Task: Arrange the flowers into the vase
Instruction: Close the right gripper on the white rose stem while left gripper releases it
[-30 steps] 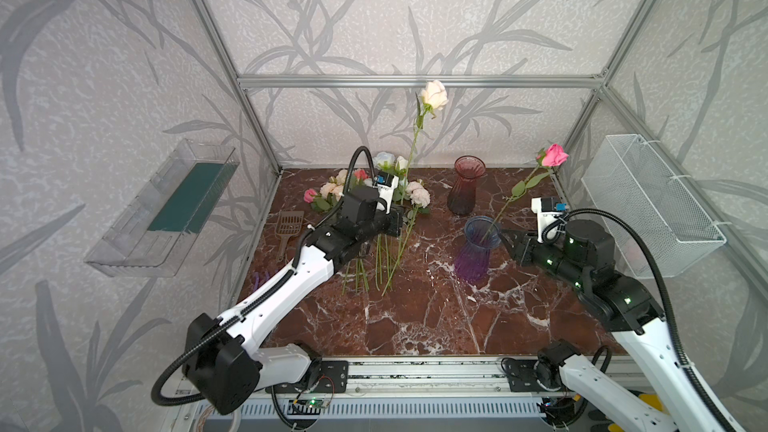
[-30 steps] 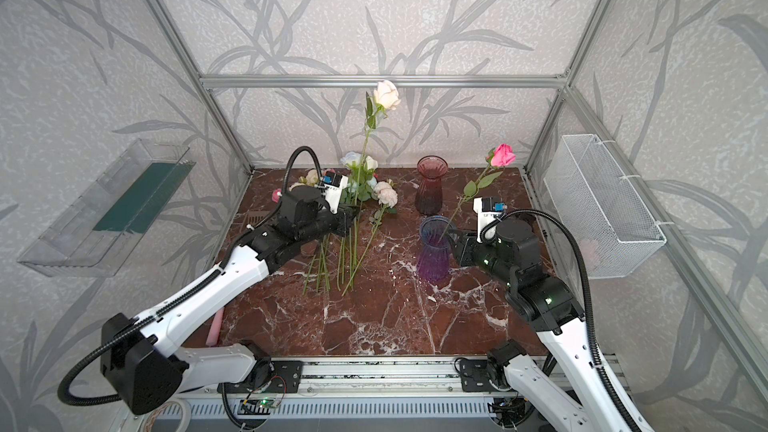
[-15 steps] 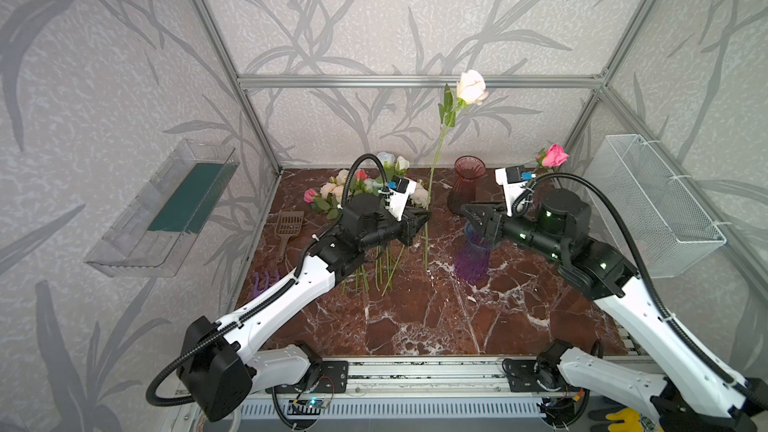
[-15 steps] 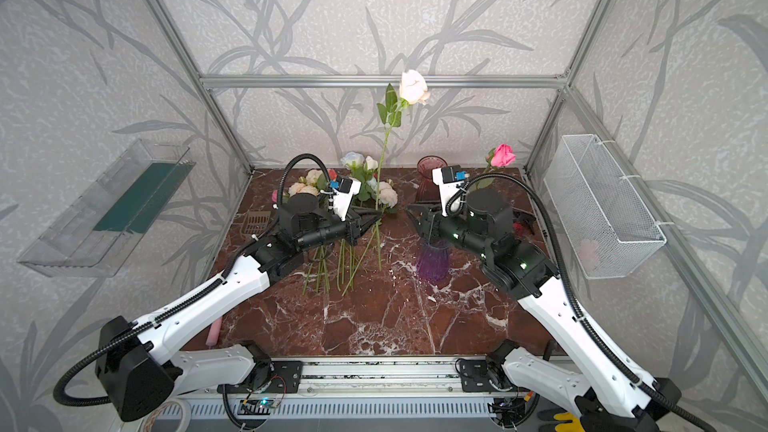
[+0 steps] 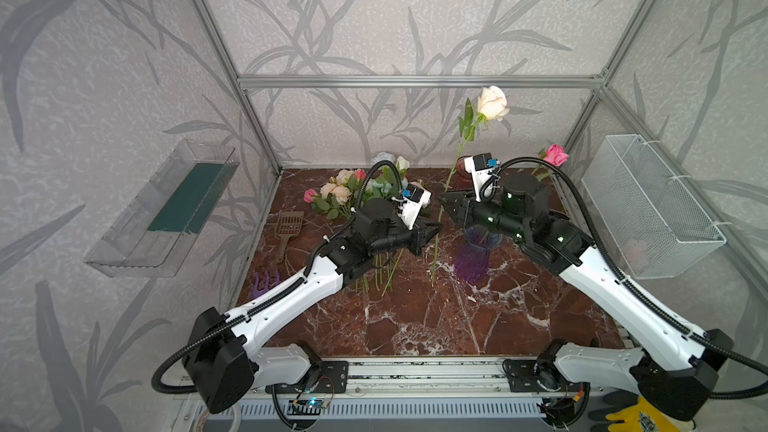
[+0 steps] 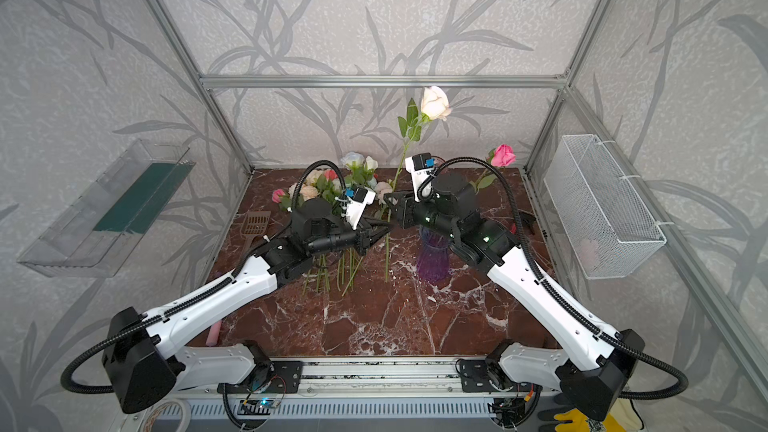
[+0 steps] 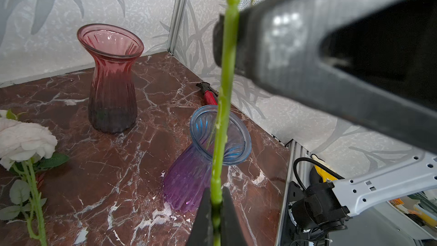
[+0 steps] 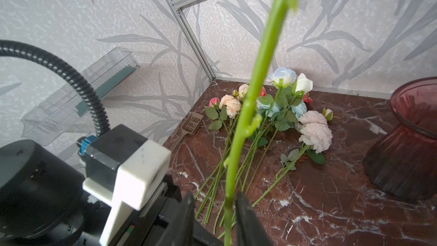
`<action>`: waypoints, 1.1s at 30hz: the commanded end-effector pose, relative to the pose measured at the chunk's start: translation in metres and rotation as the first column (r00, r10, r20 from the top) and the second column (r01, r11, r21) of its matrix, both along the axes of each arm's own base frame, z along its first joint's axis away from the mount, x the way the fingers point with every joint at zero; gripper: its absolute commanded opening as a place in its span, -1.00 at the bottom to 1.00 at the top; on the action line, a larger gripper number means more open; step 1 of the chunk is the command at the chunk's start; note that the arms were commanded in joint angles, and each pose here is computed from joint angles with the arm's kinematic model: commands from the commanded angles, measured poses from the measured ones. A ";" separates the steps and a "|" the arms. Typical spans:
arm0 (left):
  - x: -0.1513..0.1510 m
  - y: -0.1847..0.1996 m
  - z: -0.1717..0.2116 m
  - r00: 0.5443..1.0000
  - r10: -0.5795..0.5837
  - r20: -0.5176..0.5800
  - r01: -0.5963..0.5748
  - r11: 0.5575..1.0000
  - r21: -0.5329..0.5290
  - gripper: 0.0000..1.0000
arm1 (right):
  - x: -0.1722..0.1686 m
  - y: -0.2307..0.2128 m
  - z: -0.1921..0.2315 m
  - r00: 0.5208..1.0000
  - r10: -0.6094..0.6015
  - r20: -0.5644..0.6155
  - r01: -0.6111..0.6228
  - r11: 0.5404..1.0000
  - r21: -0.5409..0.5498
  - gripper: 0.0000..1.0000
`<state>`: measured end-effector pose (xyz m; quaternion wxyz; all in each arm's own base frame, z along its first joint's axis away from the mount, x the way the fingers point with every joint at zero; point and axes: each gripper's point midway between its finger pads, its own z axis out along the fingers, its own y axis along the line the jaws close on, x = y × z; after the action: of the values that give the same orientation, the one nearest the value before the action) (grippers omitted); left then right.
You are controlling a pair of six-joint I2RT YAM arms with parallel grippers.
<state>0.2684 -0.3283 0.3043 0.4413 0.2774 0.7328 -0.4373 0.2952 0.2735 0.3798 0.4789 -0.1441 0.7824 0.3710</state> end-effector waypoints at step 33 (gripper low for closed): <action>0.020 0.045 0.028 0.950 0.275 0.147 -0.273 0.961 -0.038 0.24 | -0.006 -0.052 0.079 0.939 -0.170 0.300 0.188 0.982 -0.031 -1.00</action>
<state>0.2786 -0.3030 0.3194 0.5025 0.2374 0.7333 -0.3918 0.2997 0.2443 0.4109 0.5555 -0.1445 0.7608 0.3028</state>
